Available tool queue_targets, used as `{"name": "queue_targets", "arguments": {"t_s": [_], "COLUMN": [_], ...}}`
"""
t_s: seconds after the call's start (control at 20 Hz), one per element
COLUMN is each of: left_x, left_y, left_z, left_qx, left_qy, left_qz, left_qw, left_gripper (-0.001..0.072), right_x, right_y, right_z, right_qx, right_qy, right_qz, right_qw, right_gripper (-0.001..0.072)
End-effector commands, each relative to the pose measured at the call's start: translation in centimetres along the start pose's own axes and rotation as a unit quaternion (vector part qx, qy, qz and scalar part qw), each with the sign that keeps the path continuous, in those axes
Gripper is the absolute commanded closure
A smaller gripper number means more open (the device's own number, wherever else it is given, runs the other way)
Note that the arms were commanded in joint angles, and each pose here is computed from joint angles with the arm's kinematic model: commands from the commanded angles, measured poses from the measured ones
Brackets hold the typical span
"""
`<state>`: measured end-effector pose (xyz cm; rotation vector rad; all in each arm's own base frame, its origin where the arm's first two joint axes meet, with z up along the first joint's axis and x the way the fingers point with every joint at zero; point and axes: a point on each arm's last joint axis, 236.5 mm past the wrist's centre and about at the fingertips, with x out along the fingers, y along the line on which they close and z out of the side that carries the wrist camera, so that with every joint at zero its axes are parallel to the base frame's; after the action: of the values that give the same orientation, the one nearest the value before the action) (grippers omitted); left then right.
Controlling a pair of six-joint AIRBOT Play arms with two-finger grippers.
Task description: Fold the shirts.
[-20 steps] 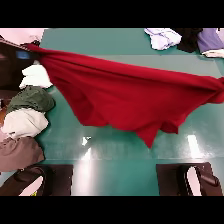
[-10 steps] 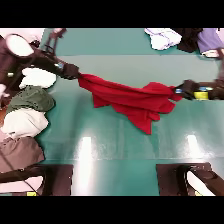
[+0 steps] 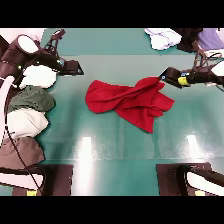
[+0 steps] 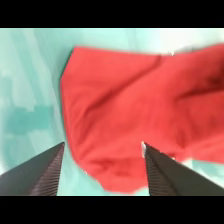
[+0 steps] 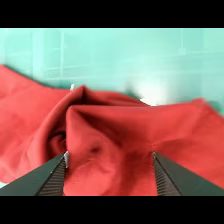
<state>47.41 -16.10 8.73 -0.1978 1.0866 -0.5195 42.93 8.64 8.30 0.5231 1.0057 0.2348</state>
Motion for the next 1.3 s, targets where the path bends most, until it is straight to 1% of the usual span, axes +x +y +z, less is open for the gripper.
{"name": "queue_targets", "arguments": {"t_s": [0.0,0.05,0.15,0.3,0.4,0.5,0.65,0.8,0.95,1.05,1.25], "left_x": [-1.5,-1.2,0.3,3.9,6.6,9.1,11.6,13.9,15.4,16.1,16.6], "left_y": [0.1,-0.6,-3.0,-7.7,-11.6,-14.5,-16.2,-17.4,-18.8,-18.3,-18.3], "left_z": [-3.1,-4.3,-6.6,-11.5,-15.3,-16.6,-17.0,-19.2,-19.2,-19.8,-18.3], "left_qx": [-0.02,-0.024,-0.041,-0.058,-0.033,-0.007,-0.06,-0.07,-0.081,-0.099,-0.116], "left_qy": [0.068,0.081,0.093,0.118,0.146,0.133,0.122,0.148,0.135,0.145,0.115], "left_qz": [-0.012,-0.022,-0.05,-0.069,-0.078,-0.071,-0.066,-0.068,-0.082,-0.074,-0.075], "left_qw": [0.997,0.996,0.994,0.989,0.986,0.989,0.989,0.984,0.984,0.982,0.984], "left_gripper": [0.0159,0.0171,0.0171,0.017,0.0171,0.0171,0.0171,0.0171,0.0171,0.0171,0.0171], "right_x": [-2.6,-3.9,-6.8,-9.3,-9.8,-9.6,-9.7,-10.4,-10.6,-10.6,-10.6], "right_y": [-2.0,-2.5,-3.8,-5.2,-5.9,-6.1,-5.9,-5.5,-5.3,-5.2,-5.2], "right_z": [2.1,2.8,3.9,3.4,2.7,1.7,1.1,1.2,1.1,1.0,0.8], "right_qx": [0.015,0.021,0.034,0.041,0.047,0.052,0.048,0.031,0.023,0.022,0.022], "right_qy": [-0.004,-0.022,-0.063,-0.091,-0.1,-0.092,-0.086,-0.095,-0.096,-0.093,-0.088], "right_qz": [-0.012,-0.016,-0.026,-0.039,-0.044,-0.045,-0.044,-0.045,-0.045,-0.044,-0.044], "right_qw": [1.0,0.999,0.997,0.994,0.993,0.993,0.994,0.994,0.994,0.994,0.995], "right_gripper": [0.0114,0.0114,0.0115,0.0115,0.0115,0.0115,0.0115,0.0115,0.0115,0.0115,0.0115]}}
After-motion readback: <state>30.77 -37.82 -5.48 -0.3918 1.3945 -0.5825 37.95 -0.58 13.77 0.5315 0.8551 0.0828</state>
